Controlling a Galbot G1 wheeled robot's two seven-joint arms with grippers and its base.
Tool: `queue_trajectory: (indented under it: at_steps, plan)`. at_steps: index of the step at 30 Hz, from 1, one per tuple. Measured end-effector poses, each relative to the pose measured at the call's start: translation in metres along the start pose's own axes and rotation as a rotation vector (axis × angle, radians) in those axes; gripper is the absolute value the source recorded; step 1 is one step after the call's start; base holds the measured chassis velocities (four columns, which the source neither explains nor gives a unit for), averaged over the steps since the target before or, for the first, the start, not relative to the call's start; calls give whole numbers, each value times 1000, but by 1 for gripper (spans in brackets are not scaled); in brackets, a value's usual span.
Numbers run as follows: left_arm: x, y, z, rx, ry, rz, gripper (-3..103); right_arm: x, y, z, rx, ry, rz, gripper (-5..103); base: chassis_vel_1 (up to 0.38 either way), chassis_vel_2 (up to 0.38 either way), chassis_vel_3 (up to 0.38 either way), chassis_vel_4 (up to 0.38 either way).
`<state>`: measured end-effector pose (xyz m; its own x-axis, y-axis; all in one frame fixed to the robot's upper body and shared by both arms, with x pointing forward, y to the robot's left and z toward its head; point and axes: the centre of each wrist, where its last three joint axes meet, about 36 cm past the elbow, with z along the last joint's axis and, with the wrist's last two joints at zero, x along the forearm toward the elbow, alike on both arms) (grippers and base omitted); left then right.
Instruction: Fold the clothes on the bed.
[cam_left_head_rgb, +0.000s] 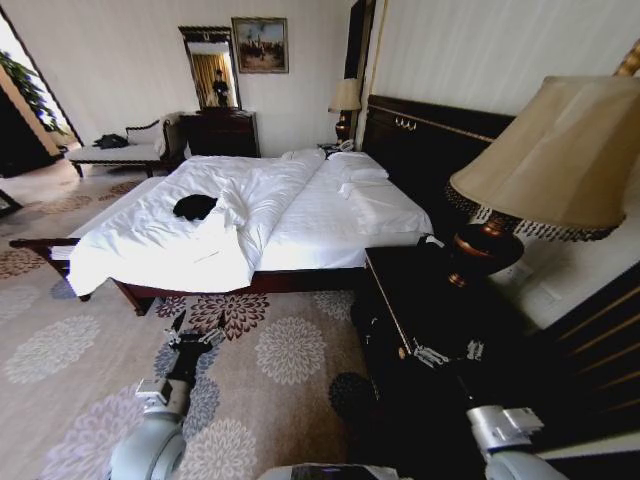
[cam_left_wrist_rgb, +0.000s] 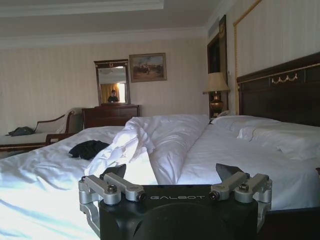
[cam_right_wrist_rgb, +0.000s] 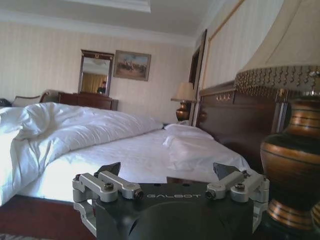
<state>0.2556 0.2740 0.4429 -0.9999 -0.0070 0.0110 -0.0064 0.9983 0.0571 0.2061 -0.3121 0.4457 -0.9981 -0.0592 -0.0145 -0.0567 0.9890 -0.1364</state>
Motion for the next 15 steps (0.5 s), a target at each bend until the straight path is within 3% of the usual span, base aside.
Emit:
queue_trajectory:
  at_steps: [15]
  plan:
    - [8, -7, 7, -14, 27, 11, 100, 2, -3, 7, 8, -13, -4, 100, -49, 53, 47, -49]
